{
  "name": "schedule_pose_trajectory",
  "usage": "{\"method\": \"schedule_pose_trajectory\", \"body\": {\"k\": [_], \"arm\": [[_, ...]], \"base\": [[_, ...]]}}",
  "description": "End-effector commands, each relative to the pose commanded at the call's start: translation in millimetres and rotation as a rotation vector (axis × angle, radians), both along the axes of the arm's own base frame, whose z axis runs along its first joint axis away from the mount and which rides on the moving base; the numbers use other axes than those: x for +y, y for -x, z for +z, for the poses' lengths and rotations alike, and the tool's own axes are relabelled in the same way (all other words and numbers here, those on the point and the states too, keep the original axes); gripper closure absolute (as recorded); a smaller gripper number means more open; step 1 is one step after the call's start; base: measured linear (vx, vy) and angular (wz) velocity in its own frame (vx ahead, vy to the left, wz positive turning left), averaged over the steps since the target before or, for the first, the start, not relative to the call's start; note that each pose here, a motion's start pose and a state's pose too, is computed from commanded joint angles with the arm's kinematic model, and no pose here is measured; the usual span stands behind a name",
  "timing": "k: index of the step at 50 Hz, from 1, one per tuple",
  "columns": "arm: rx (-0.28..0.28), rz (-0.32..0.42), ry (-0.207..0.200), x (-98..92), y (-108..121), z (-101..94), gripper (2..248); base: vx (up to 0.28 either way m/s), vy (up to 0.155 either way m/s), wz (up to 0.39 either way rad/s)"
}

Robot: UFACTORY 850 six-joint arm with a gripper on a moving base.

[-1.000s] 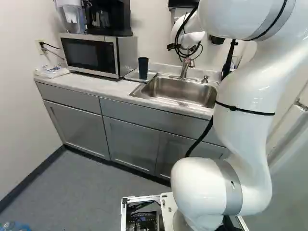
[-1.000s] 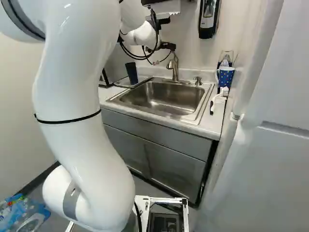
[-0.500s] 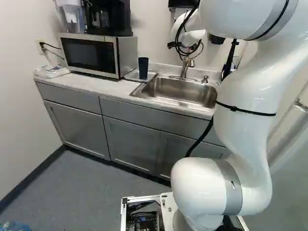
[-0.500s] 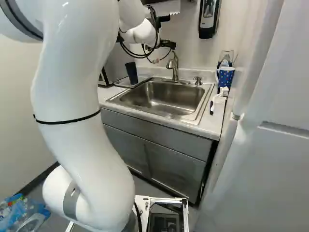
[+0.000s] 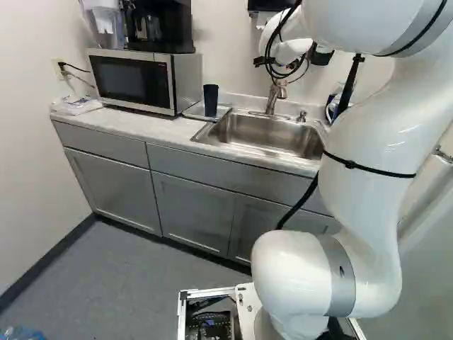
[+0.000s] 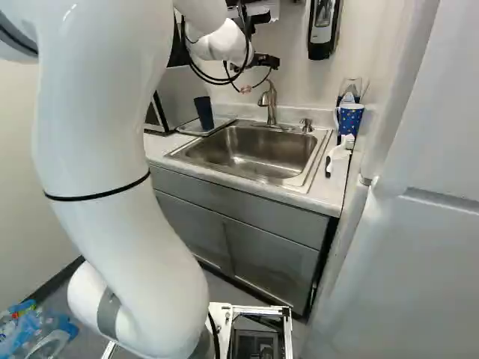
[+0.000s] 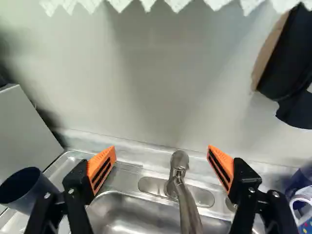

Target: Rinse the cup and place it in the tray

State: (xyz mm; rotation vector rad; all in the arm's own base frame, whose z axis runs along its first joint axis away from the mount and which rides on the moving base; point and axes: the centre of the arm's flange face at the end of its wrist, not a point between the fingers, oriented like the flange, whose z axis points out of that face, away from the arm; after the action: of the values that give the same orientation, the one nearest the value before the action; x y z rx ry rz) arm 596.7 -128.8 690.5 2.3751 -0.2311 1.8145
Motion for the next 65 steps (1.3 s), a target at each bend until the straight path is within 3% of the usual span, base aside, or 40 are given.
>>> {"method": "schedule_pose_trajectory", "body": {"k": [10,31,65], "arm": [[0.019,-0.02,-0.004,-8.7,17,-0.7,3],[0.118,-0.045,-0.029,-13.6,61,-7.7,3],[0.383,-0.065,-0.101,-7.4,131,-29.6,3]], "base": [[0.0,0.0,0.0],[0.0,0.0,0.0],[0.0,0.0,0.0]]}}
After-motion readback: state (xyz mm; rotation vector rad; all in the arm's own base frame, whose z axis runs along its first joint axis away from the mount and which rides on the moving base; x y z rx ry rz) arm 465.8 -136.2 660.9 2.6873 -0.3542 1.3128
